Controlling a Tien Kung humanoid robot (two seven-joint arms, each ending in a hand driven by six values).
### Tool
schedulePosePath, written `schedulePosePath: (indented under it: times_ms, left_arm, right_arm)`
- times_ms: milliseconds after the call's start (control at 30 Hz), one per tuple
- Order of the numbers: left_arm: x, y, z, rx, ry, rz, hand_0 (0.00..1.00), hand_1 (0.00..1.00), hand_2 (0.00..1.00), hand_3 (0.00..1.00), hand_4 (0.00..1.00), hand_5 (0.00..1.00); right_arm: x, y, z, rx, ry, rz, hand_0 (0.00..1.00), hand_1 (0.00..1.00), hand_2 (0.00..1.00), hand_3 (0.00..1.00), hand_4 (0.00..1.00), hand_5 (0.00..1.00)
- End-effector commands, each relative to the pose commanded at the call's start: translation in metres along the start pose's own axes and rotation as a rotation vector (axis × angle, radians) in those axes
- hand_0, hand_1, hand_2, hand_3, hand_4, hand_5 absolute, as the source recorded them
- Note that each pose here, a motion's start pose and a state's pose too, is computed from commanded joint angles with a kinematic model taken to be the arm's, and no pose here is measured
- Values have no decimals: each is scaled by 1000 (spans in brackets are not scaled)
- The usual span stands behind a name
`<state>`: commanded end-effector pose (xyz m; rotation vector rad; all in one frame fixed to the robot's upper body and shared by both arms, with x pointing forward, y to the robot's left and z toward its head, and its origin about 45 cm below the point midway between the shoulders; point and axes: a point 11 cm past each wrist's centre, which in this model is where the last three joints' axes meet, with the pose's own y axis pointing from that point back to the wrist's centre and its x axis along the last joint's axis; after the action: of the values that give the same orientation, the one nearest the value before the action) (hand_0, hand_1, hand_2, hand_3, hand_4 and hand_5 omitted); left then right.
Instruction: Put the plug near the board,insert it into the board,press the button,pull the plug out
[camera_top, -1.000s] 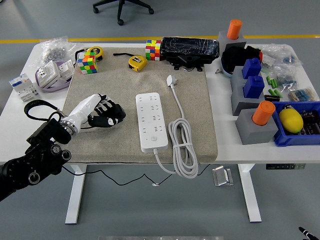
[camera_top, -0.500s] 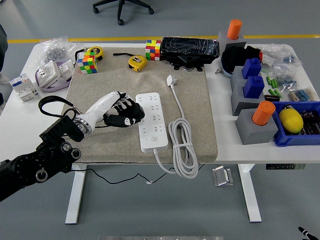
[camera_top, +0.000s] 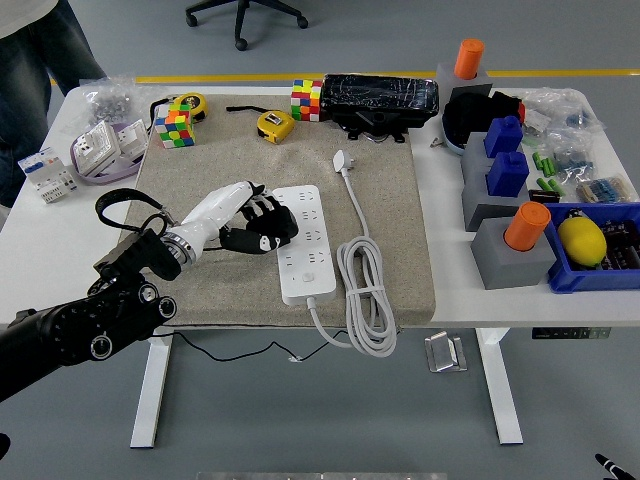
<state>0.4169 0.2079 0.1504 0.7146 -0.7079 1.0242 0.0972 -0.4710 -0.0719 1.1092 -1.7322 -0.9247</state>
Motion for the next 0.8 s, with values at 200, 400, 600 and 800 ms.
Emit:
schedulePosePath:
  times_ms: [200,400,600,800]
  left_arm:
    - [-2,-1,-4,14,-10,-1,466,411,419,525,619,56]
    - [-1,-1,-8,24,-17,3,468,414,421,529,621,48]
    - [-3,-1,-9,29,-16,-3,476,420,424,530,621,48]
    - [-4,-1,-8,27,-14,-6,476,420,426,530,621,47]
  right_arm:
    - [0,0,0,0,1,-1,622,671,641,571,974,585]
    - [0,0,0,-1,1,-1,621,671,641,572,974,585]
    - [0,0,0,1,0,0,621,671,641,572,974,585]
    - [0,0,0,0,0,-1,621,671,641,572,974,584]
